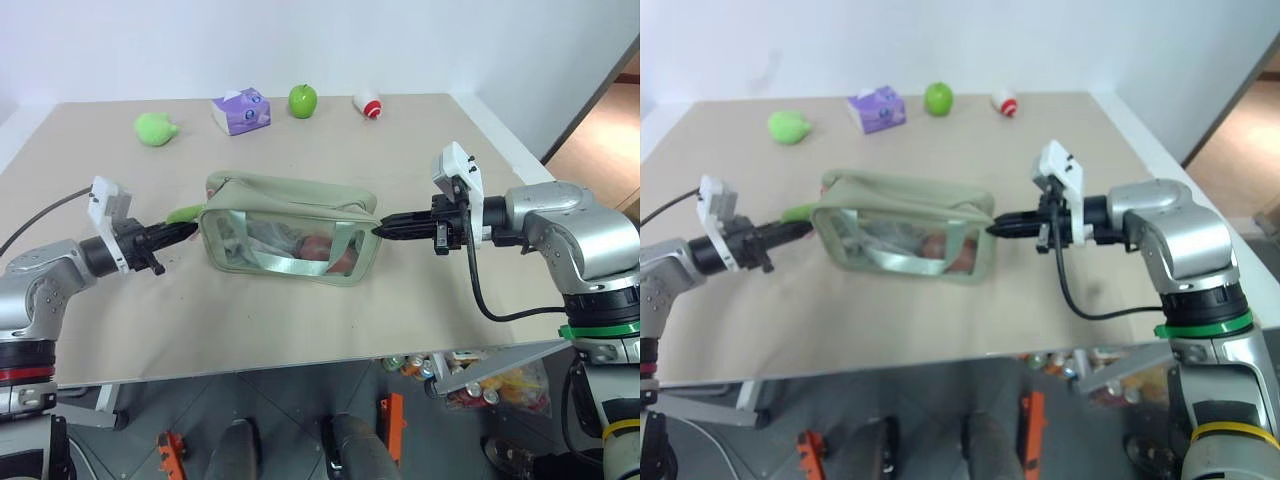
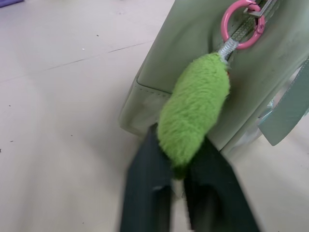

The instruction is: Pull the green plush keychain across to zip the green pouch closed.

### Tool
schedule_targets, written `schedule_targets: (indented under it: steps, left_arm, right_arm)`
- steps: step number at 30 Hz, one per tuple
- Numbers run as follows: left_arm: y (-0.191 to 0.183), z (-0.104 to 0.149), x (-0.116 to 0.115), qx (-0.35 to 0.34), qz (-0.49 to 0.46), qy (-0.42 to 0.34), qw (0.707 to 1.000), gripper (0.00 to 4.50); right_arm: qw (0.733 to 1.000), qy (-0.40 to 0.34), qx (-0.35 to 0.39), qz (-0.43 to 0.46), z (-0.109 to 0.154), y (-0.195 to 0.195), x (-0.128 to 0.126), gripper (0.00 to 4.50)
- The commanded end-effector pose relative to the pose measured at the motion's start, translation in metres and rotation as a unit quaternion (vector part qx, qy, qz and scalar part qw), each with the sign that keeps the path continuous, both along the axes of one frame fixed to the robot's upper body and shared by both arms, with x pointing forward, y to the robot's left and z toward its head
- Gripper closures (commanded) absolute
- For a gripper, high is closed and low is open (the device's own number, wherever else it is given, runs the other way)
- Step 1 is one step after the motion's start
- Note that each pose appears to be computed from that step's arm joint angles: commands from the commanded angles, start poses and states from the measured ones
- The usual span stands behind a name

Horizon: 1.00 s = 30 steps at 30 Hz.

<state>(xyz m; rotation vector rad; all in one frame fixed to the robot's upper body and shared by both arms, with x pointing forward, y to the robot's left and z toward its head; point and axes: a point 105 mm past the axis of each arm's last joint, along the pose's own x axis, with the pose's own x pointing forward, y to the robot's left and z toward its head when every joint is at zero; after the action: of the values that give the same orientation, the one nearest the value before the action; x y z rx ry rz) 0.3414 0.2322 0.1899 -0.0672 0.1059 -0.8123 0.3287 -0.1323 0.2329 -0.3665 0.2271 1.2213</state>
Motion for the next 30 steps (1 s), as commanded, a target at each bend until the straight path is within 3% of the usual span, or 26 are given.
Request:
schedule_targets:
  steps: [1,4,10,13,20,26,30]
  left_arm:
    - [-0.005,0.019,0.0,0.007,-0.013,-0.038,0.999,4.46]
    - [-0.002,0.033,0.004,0.009,0.002,-0.065,0.998,4.46]
    - [-0.02,0.104,0.004,-0.039,-0.019,-0.163,0.986,4.46]
    - [-0.036,0.121,0.002,-0.045,-0.045,-0.188,0.98,4.46]
    - [-0.089,0.125,0.001,-0.012,-0.124,-0.214,0.969,4.46]
    - [-0.12,0.114,0.003,0.03,-0.181,-0.217,0.959,4.46]
    - [-0.136,0.118,0.006,0.024,-0.207,-0.225,0.952,4.46]
  right_arm:
    - [1.0,-0.022,0.001,-0.004,0.011,-0.004,-0.003,4.5]
    - [1.0,-0.022,0.002,-0.004,0.011,-0.003,-0.003,4.5]
    - [1.0,-0.023,0.0,-0.003,0.011,-0.003,-0.002,4.5]
    - [1.0,-0.026,0.001,-0.003,0.012,-0.002,-0.001,4.5]
    - [1.0,-0.03,0.001,-0.004,0.013,-0.002,0.0,4.5]
    - [0.999,-0.033,0.001,-0.008,0.015,-0.005,-0.001,4.5]
    - [0.999,-0.033,0.002,-0.011,0.014,-0.005,-0.003,4.5]
